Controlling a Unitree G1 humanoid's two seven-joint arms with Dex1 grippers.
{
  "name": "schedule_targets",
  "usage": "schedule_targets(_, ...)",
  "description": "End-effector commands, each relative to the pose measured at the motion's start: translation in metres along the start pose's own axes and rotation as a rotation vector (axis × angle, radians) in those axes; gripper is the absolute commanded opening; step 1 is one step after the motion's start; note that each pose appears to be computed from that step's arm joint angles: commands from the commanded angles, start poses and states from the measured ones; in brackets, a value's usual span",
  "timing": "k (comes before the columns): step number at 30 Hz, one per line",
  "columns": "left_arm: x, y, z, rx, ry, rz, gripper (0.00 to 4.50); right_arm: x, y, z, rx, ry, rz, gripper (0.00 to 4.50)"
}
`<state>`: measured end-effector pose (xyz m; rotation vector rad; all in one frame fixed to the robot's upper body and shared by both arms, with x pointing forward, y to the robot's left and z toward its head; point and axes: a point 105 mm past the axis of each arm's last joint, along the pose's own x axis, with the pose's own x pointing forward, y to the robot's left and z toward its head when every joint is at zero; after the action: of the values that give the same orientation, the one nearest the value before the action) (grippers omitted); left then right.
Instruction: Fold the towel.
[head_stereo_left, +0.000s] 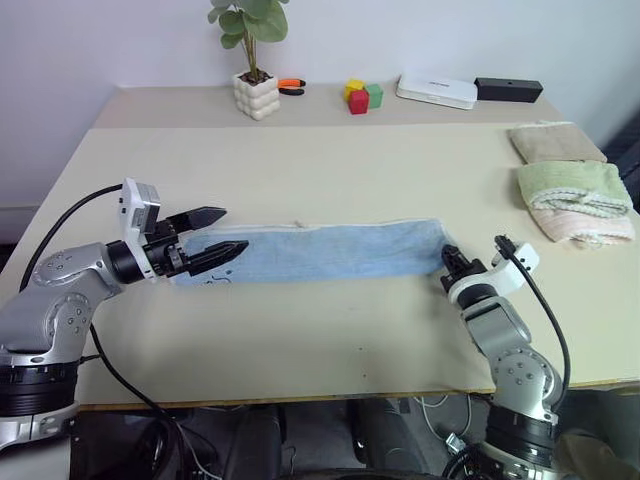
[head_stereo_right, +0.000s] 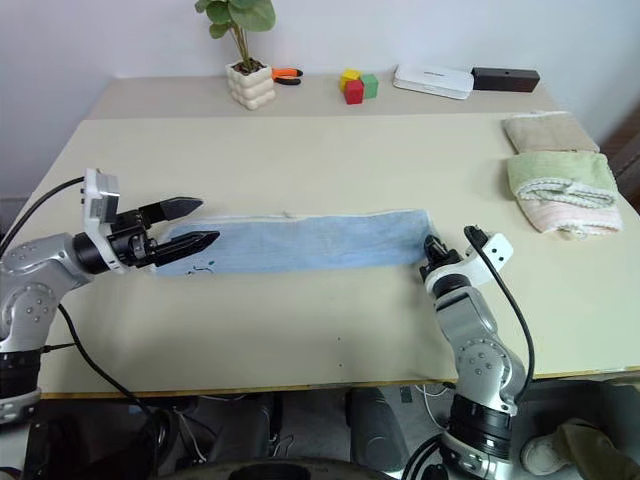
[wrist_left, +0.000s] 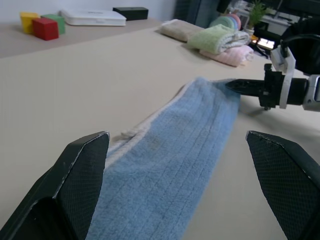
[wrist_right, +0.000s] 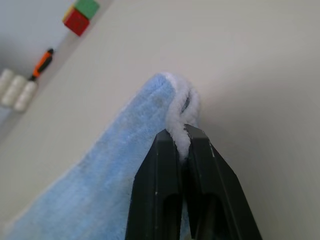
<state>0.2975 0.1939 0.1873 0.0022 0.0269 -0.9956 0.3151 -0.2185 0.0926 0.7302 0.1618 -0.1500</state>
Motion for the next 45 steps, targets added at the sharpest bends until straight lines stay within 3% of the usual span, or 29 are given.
schedule_targets(1,0.0,0.001,0.01,0.041,-0.037,0.005,4.5,-0.011,-0.016,0.031,-0.057,-0.078,-0.044,0.04)
schedule_targets(6,0.003,0.004,0.007,0.044,-0.042,0.011,4.5,-0.019,0.001,0.049,-0.18,-0.101,0.051,0.04)
schedule_targets(8,0.004,0.005,0.008,0.044,-0.049,0.013,4.5,-0.02,0.024,0.047,-0.351,-0.091,0.151,0.04)
schedule_targets(13,0.005,0.005,0.007,0.049,-0.053,0.014,4.5,-0.036,0.101,0.019,-0.844,-0.066,0.571,0.04)
schedule_targets(18,0.005,0.005,0.009,0.057,-0.057,0.019,4.5,-0.043,0.131,-0.017,-1.055,-0.003,0.814,0.04)
schedule_targets(24,0.002,0.002,0.012,0.074,-0.055,0.033,4.5,-0.038,0.153,-0.059,-1.123,0.068,0.966,0.04)
schedule_targets(29,-0.002,0.0,0.011,0.079,-0.045,0.051,4.5,-0.035,0.146,-0.092,-1.205,0.18,1.021,0.04)
schedule_targets(35,-0.005,-0.003,0.007,0.074,-0.037,0.063,4.5,-0.031,0.157,-0.1,-1.193,0.156,1.065,0.04)
schedule_targets(38,-0.004,-0.003,0.006,0.075,-0.038,0.065,4.5,-0.034,0.161,-0.105,-1.144,0.179,1.107,0.9)
schedule_targets(41,-0.003,-0.003,0.006,0.072,-0.039,0.06,4.5,-0.039,0.171,-0.099,-1.046,0.174,1.147,2.38)
schedule_targets(45,-0.002,-0.001,0.006,0.075,-0.036,0.053,4.5,-0.072,0.181,-0.084,-0.823,0.309,1.319,4.39)
